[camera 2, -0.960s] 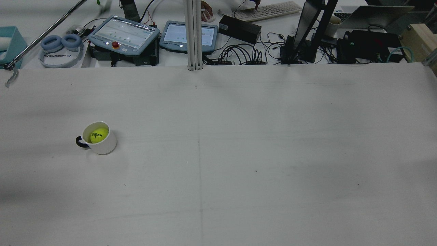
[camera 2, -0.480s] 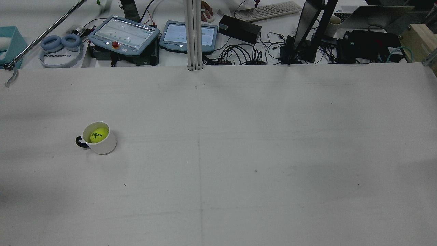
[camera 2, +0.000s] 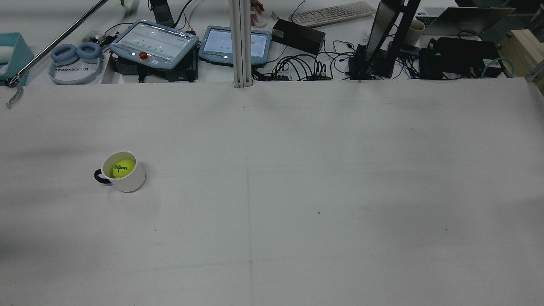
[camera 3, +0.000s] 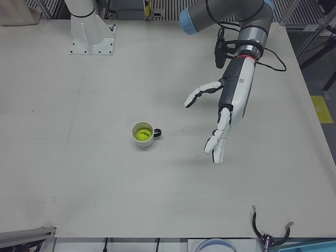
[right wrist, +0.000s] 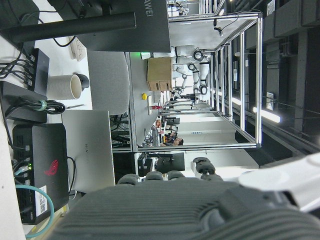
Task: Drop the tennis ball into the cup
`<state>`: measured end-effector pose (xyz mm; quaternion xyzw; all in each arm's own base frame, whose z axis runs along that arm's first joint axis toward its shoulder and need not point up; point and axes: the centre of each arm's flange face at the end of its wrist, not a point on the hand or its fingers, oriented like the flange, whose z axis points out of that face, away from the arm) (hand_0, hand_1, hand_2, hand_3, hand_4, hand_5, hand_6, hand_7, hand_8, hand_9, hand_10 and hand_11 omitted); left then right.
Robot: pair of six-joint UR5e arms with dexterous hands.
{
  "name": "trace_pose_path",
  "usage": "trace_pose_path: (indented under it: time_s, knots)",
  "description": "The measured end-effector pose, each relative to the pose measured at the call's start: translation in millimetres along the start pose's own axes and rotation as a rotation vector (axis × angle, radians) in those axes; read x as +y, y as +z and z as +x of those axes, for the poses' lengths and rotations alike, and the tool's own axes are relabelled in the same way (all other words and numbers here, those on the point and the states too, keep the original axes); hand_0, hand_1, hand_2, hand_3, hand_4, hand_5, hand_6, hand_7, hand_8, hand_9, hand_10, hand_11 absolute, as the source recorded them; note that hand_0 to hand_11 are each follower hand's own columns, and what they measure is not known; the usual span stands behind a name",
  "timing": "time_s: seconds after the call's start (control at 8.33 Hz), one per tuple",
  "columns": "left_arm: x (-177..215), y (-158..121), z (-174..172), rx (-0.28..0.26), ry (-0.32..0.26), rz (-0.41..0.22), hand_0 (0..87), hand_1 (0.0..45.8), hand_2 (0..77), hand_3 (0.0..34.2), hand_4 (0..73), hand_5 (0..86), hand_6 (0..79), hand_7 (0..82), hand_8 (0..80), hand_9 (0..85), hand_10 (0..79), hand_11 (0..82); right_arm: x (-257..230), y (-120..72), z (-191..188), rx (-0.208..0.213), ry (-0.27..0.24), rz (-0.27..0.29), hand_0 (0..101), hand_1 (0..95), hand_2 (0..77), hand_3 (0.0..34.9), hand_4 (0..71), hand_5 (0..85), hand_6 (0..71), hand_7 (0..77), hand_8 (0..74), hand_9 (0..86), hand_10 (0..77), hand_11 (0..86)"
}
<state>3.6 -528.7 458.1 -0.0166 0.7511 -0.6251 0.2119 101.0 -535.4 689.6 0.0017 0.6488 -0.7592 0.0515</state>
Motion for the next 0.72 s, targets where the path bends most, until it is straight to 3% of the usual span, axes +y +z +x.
trace_pose_path:
  time_s: [0.36, 0.72]
  knots:
    - [21, 4, -4, -0.029, -0.004, -0.053, 80.3, 36.0, 24.5, 11.3, 3.8, 10.9, 2.7, 0.5, 0.5, 1.1, 2.2, 7.6, 0, 0.0, 0, 0.0, 0.0, 0.001, 0, 0.5, 0.5, 0.0, 0.0, 0.0, 0.0, 0.5, 0.0, 0.0, 0.0, 0.5]
    - [26, 15, -2, -0.033, -0.003, -0.067, 80.2, 36.0, 24.5, 11.2, 3.8, 11.4, 2.7, 0.5, 0.5, 1.1, 3.3, 8.7, -1, 0.0, 0, 0.0, 0.0, 0.001, 0, 0.5, 0.5, 0.0, 0.0, 0.0, 0.0, 0.0, 0.0, 0.0, 0.0, 0.5]
